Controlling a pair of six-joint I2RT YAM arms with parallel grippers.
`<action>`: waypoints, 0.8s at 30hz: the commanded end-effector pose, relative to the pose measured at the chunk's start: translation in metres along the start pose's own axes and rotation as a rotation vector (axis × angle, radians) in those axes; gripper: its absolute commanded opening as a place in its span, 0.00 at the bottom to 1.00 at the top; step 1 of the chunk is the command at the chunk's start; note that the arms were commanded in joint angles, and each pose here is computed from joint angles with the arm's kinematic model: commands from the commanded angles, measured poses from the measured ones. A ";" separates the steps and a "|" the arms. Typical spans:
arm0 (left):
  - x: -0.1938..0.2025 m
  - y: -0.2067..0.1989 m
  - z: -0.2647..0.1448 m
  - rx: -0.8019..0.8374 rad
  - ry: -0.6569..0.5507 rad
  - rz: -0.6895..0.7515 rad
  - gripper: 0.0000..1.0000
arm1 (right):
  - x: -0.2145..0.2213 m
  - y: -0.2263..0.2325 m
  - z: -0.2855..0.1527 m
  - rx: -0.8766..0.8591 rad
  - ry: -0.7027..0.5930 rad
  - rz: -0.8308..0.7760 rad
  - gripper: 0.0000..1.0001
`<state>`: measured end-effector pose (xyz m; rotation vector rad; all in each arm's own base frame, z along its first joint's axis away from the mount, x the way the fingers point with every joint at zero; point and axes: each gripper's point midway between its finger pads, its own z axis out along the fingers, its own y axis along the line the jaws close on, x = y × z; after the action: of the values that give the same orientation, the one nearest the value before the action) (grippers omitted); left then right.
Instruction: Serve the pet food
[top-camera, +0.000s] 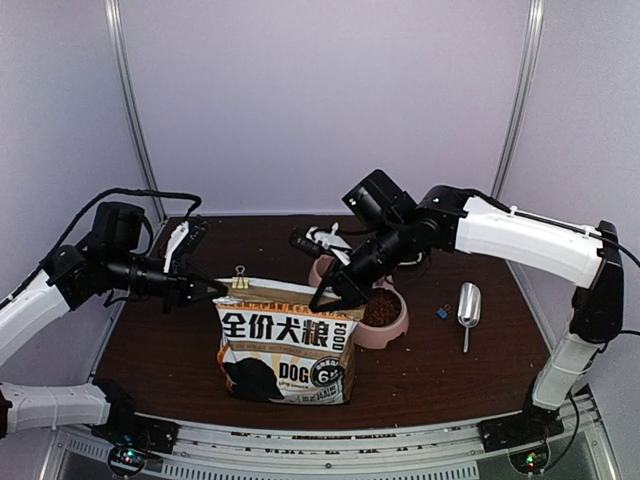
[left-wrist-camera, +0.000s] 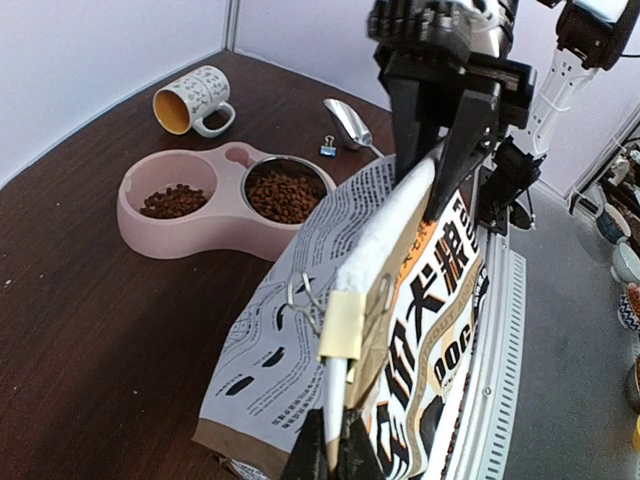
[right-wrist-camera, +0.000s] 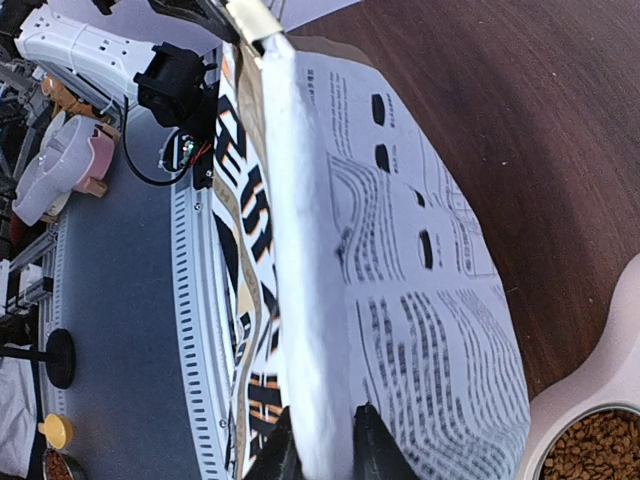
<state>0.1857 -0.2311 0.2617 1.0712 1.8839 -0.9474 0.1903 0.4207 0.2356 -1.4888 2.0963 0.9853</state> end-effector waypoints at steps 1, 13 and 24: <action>-0.054 0.009 -0.027 -0.075 -0.149 0.132 0.00 | 0.027 -0.012 -0.022 0.046 0.047 0.097 0.09; -0.058 0.028 -0.029 -0.089 -0.157 0.119 0.00 | 0.039 -0.011 -0.036 0.061 -0.023 0.140 0.02; -0.071 0.044 -0.028 -0.128 -0.159 0.121 0.00 | 0.035 -0.007 -0.043 0.054 -0.077 0.143 0.17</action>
<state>0.2062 -0.2219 0.2620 1.0497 1.9241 -0.9727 0.1910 0.3850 0.2473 -1.3097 2.0960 1.0460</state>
